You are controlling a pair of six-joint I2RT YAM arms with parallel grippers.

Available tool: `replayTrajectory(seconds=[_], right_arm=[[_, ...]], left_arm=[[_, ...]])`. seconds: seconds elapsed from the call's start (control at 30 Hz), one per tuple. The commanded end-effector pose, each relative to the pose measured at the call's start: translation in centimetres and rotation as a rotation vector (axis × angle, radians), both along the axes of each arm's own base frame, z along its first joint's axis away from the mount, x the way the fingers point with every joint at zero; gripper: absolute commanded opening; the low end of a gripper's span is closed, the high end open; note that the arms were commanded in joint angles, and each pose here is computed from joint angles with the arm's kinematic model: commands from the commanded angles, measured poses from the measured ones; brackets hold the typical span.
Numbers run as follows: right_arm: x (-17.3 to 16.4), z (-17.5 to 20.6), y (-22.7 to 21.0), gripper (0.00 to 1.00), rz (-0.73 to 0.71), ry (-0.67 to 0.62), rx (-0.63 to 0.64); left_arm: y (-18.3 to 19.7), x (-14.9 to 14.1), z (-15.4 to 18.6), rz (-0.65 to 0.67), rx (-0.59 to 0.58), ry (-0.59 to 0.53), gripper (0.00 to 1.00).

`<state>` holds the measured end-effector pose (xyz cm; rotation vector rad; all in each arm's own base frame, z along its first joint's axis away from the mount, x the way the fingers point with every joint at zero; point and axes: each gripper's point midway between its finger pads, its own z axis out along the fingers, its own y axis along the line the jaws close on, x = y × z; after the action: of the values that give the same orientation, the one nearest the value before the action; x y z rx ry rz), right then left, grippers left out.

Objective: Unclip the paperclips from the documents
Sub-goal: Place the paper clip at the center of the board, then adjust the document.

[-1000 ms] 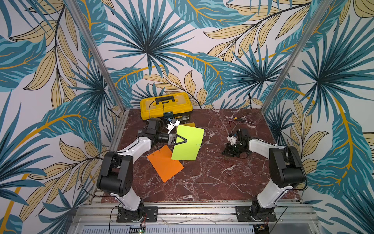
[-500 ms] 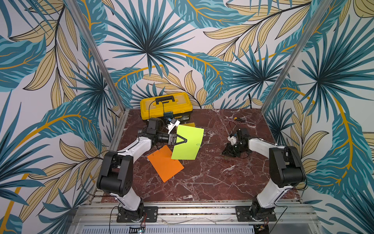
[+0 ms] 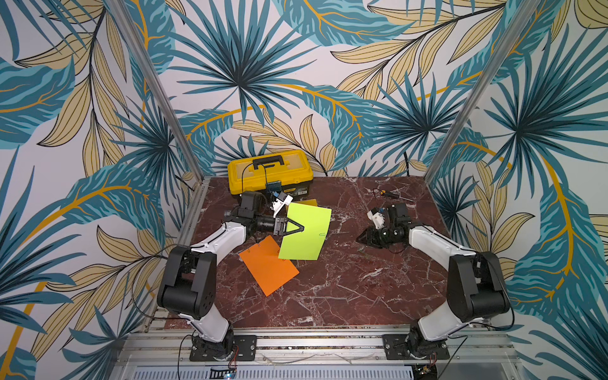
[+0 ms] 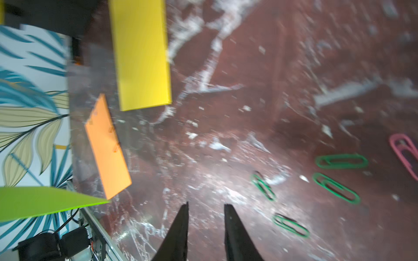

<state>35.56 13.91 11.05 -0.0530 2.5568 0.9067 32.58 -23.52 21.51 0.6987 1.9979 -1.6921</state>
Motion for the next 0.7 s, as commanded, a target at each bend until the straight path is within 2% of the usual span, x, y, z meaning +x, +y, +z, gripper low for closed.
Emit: replayTrajectory(seconds=[0.0,0.2,0.33,0.4,0.67], right_arm=[[0.0,3.7,2.9,0.33,0.114,-0.176,0.129],[-1.0,8.7,7.2,0.43,0.279,-0.349,0.285],[-1.1,11.3,8.8,0.52,0.317,-0.431,0.414],[-1.3,12.0,9.4,0.55,0.336,-0.449,0.457],[-1.7,12.0,11.9,0.57,0.394,-0.444,0.482]], left_arm=[[0.1,0.6,1.2,0.003,-0.014,-0.04,0.0],[0.1,0.7,1.8,0.006,-0.018,-0.03,0.0],[0.1,0.7,2.0,0.006,-0.019,-0.029,0.0],[0.1,0.7,2.1,0.007,-0.019,-0.032,0.0],[-0.3,0.9,2.3,-0.002,-0.022,-0.026,0.0]])
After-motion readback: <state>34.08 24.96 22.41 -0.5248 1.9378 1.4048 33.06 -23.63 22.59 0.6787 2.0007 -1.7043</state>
